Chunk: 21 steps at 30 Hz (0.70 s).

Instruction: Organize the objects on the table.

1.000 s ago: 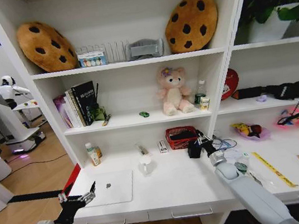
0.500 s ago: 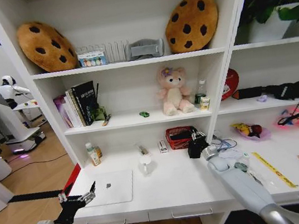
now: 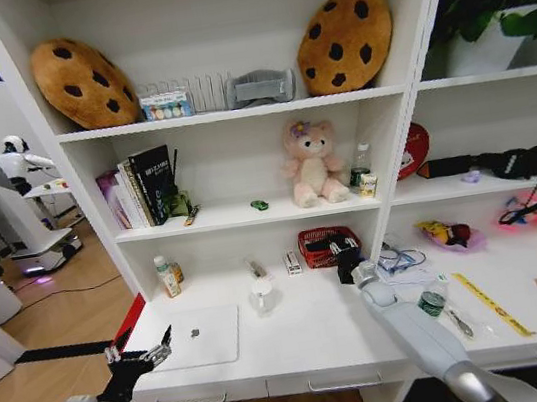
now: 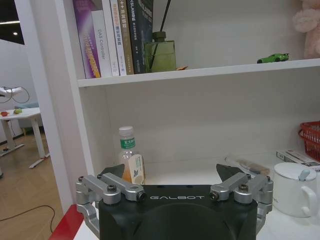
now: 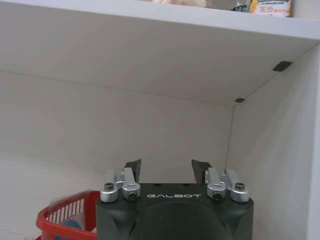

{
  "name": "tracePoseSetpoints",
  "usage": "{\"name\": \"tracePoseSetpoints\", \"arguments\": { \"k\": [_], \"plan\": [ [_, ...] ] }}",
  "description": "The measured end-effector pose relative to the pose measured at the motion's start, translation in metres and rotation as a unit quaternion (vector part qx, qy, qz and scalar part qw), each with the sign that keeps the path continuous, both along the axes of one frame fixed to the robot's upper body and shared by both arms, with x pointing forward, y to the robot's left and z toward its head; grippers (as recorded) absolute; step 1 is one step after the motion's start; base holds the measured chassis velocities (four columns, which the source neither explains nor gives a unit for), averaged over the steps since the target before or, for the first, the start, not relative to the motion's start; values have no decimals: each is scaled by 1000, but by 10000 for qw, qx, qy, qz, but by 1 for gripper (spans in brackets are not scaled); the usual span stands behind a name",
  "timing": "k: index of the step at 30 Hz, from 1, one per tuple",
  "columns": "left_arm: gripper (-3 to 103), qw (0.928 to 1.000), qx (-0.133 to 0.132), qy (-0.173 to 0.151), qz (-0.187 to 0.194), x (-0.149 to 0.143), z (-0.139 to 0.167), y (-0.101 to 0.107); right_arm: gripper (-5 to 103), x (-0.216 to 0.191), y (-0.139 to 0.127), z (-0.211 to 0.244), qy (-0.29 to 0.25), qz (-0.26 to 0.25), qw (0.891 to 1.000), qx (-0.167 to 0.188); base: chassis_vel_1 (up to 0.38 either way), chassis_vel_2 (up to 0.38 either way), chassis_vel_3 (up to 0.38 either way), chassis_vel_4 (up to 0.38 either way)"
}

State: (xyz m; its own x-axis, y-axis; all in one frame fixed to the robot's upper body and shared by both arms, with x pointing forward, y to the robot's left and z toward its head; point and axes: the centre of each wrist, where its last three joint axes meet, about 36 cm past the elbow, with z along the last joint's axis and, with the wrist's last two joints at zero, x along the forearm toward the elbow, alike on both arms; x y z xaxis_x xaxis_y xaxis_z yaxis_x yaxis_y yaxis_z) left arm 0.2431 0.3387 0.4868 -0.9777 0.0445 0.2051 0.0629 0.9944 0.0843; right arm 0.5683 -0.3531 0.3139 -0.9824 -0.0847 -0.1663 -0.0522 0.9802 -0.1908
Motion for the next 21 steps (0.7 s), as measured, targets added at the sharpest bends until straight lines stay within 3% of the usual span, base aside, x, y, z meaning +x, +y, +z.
{"name": "tracePoseSetpoints", "arguments": {
  "k": [2,5,6,11,18,21],
  "plan": [
    [100,10000,0,0,0,0,0,0,61,-6,-3,1,24,12,10000,21,0,0,0,0],
    [100,10000,0,0,0,0,0,0,78,-22,-2,1,-23,107,9999,59,0,0,0,0],
    [100,10000,0,0,0,0,0,0,78,-22,-2,1,-23,107,9999,59,0,0,0,0],
    [100,10000,0,0,0,0,0,0,97,-35,-5,1,-164,96,9998,31,0,0,0,0],
    [100,10000,0,0,0,0,0,0,100,-43,0,22,-328,151,9993,107,0,0,0,0],
    [100,10000,0,0,0,0,0,0,100,-53,11,31,-110,157,9995,255,0,0,0,0]
  ]
}}
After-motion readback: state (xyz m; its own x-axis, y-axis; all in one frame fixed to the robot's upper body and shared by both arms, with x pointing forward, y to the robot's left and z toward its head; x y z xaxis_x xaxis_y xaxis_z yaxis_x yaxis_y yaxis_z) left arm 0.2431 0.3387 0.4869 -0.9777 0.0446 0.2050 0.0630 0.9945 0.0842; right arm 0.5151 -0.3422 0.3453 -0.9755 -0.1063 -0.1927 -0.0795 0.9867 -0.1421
